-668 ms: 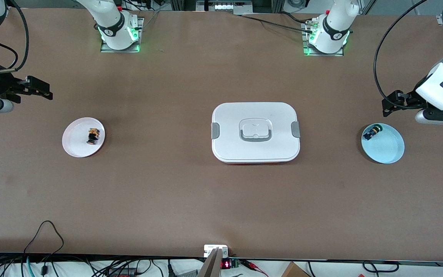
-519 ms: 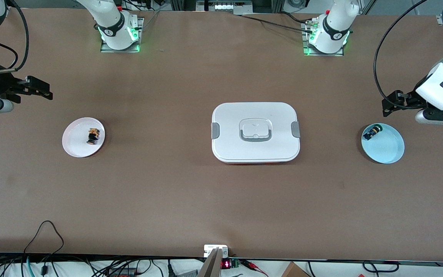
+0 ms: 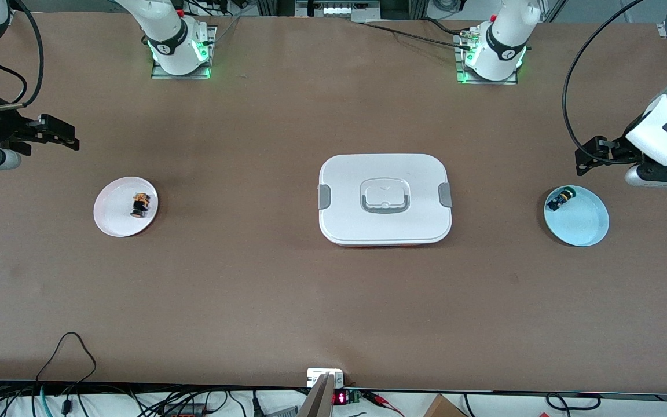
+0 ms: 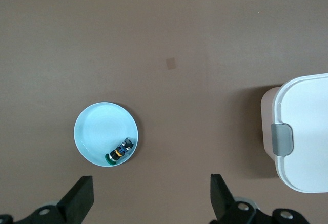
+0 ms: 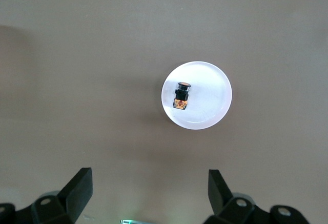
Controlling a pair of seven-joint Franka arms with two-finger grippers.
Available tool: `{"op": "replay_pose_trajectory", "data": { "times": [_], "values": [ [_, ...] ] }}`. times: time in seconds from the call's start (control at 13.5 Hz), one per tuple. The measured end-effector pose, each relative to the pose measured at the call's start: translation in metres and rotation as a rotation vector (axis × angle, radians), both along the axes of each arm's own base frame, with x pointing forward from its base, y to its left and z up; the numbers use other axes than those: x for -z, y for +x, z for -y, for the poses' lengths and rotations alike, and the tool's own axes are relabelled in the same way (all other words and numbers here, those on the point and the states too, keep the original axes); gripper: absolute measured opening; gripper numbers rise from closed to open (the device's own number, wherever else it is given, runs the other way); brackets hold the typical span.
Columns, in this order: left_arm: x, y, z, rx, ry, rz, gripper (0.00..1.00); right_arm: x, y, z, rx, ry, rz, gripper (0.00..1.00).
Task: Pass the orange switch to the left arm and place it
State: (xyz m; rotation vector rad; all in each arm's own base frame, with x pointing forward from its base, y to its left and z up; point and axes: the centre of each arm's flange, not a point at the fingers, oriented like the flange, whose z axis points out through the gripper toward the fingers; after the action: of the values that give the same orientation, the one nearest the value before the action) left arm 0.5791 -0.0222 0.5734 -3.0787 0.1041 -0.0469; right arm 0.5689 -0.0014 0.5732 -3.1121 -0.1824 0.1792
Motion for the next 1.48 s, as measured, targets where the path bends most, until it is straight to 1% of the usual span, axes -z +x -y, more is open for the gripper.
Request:
{"op": "replay_pose_trajectory", "data": {
  "times": [0.45,0.59,0.82,1.04,1.19,1.34,1.48],
  "values": [
    [0.000,0.000,0.000,0.000,0.000,0.000,1.00,0.000,-0.001,-0.001,-0.002,0.000,-0.005,1.00],
    [0.000,0.000,0.000,0.000,0.000,0.000,1.00,0.001,-0.002,-0.001,-0.037,0.004,-0.017,1.00],
    [0.000,0.000,0.000,0.000,0.000,0.000,1.00,0.010,-0.001,-0.002,-0.170,0.022,-0.037,1.00],
    [0.000,0.000,0.000,0.000,0.000,0.000,1.00,0.036,0.009,-0.001,-0.342,0.039,-0.073,1.00],
    [0.000,0.000,0.000,0.000,0.000,0.000,1.00,0.058,0.018,0.002,-0.459,0.037,-0.078,1.00],
    [0.000,0.000,0.000,0.000,0.000,0.000,1.00,0.082,0.022,0.006,-0.604,0.032,-0.075,1.00],
    [0.000,0.000,0.000,0.000,0.000,0.000,1.00,0.113,0.023,0.011,-0.757,0.045,-0.060,1.00]
  ]
}}
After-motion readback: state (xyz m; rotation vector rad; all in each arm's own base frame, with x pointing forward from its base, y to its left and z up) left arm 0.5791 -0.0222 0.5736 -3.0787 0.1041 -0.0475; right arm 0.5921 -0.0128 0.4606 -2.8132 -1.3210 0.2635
